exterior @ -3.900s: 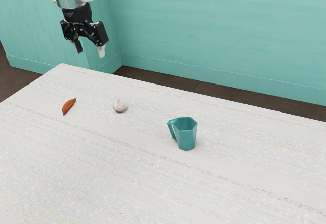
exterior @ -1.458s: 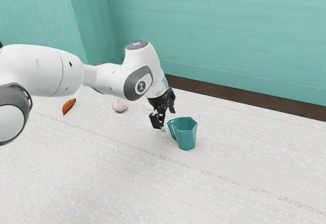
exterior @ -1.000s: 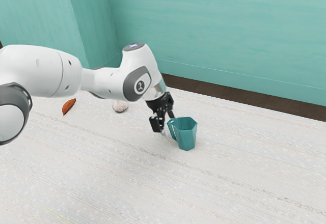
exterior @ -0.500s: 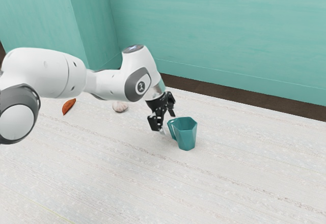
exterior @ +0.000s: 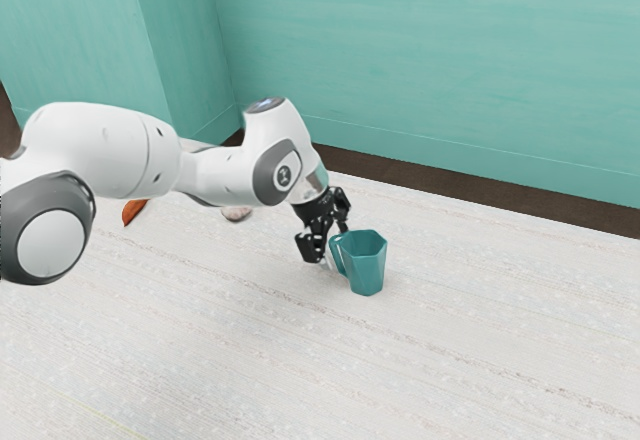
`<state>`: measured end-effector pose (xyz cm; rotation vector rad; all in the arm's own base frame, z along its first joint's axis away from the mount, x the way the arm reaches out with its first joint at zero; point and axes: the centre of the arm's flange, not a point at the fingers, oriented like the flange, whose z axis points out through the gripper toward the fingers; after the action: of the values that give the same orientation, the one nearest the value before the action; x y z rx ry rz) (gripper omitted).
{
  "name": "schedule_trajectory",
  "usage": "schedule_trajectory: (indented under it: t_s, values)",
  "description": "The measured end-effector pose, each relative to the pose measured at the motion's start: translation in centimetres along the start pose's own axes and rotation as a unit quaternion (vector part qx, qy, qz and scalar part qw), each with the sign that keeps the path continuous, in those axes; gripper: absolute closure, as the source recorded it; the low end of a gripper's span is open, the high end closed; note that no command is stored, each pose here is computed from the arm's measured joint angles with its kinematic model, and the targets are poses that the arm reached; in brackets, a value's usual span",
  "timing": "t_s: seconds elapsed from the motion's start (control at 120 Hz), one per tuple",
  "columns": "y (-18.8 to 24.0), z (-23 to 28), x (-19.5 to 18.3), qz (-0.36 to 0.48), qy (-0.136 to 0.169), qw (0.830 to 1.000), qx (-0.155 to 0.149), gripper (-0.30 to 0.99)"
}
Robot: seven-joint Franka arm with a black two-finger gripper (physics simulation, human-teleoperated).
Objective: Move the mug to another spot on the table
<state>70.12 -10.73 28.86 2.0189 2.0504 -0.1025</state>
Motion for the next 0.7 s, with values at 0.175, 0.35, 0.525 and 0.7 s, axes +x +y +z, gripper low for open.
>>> schedule_trajectory:
  t_s: [0.175,0.35,0.525,0.7]
  values:
    - [0.37,-0.16,0.31,0.004,-0.001,1.0,-0.004,0.04]
    - [0.29,0.12,-0.03,0.008,-0.007,1.0,-0.002,0.12]
    - [0.27,0.15,-0.15,0.007,-0.012,1.0,-0.002,0.3]
    - [0.27,0.15,-0.17,0.007,-0.016,1.0,-0.002,0.51]
